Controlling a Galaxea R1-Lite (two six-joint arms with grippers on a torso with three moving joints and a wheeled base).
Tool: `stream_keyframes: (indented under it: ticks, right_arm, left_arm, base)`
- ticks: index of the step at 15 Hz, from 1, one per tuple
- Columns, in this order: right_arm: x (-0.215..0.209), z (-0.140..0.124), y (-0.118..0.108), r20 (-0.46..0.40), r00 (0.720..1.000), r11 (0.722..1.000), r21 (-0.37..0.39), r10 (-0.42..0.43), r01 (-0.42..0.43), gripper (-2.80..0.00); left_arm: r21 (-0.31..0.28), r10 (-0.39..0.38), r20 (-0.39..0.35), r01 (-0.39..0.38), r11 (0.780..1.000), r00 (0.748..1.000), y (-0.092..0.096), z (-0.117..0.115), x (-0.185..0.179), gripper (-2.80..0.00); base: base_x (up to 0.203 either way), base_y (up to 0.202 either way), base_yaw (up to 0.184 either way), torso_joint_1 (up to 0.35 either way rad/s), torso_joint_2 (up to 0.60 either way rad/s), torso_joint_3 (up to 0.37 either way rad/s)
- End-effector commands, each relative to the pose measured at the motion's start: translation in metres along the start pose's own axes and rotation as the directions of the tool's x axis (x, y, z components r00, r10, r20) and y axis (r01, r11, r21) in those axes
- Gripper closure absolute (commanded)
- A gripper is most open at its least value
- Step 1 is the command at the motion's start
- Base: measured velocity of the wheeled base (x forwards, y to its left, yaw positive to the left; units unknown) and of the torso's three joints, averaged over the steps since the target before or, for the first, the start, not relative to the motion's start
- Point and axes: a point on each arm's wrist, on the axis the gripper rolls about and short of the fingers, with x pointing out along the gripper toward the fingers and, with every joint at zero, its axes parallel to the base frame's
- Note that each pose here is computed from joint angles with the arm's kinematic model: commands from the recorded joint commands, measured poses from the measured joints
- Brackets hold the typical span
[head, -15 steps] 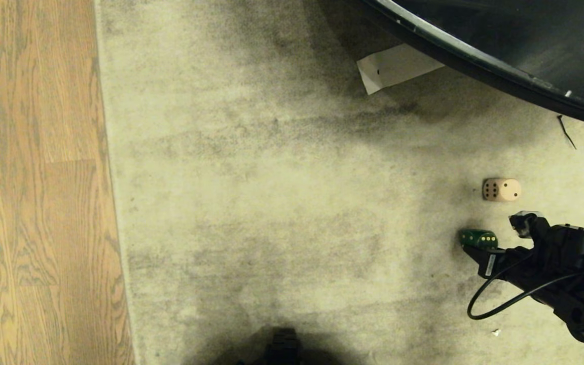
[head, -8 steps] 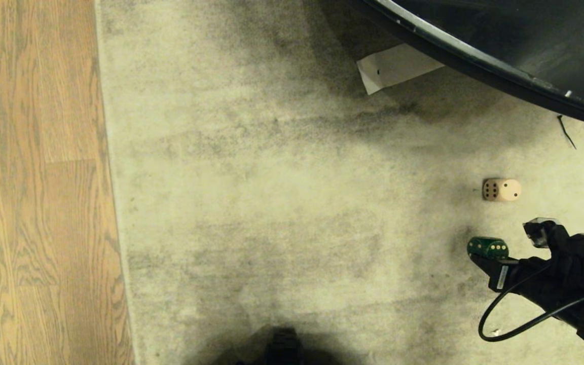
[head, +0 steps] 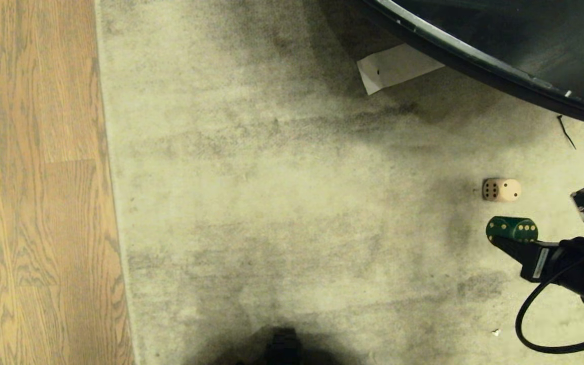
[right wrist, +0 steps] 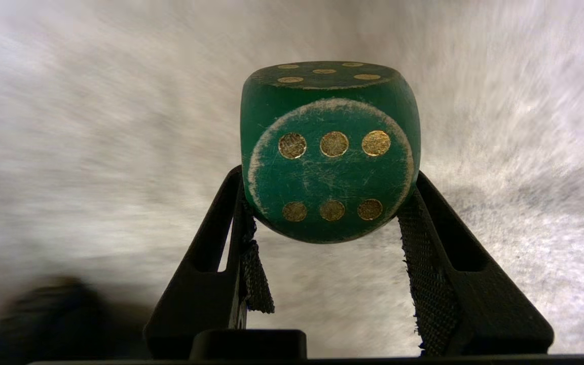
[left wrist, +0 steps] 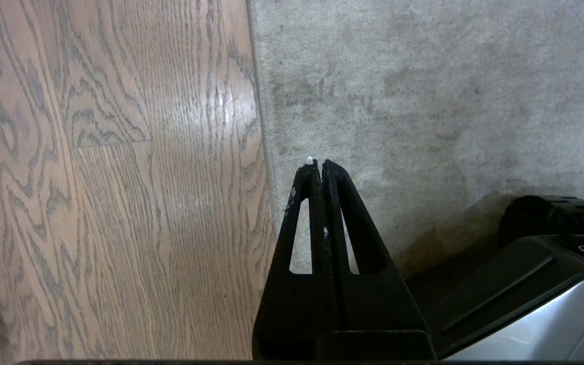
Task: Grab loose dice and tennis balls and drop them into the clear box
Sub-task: Put the toys in the box
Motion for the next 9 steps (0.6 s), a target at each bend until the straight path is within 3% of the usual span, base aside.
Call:
stream_keyframes:
  ticks: [1,6,9]
  right_arm:
    - [-0.054,0.036,0.022,0.044,0.999,1.000,-0.009,0.014,-0.013,0.00]
    - [-0.110,0.068,0.047,0.014,0.998,0.998,0.008,0.054,-0.054,0.00]
    - [-0.125,0.070,0.053,0.006,0.998,0.998,0.011,0.063,-0.063,0.00]
  left_arm:
    - [0.000,0.000,-0.002,0.000,1.000,1.000,0.000,-0.001,0.000,0.00]
    - [0.000,0.000,-0.003,0.000,1.000,1.000,0.000,-0.001,0.000,0.00]
    - [0.000,0.000,-0.002,0.000,1.000,1.000,0.000,-0.001,0.000,0.00]
  base:
    - [0.000,0.000,0.000,0.000,0.00,0.000]
    - [0.000,0.000,0.000,0.000,0.00,0.000]
    - [0.000,0.000,0.000,0.000,0.00,0.000]
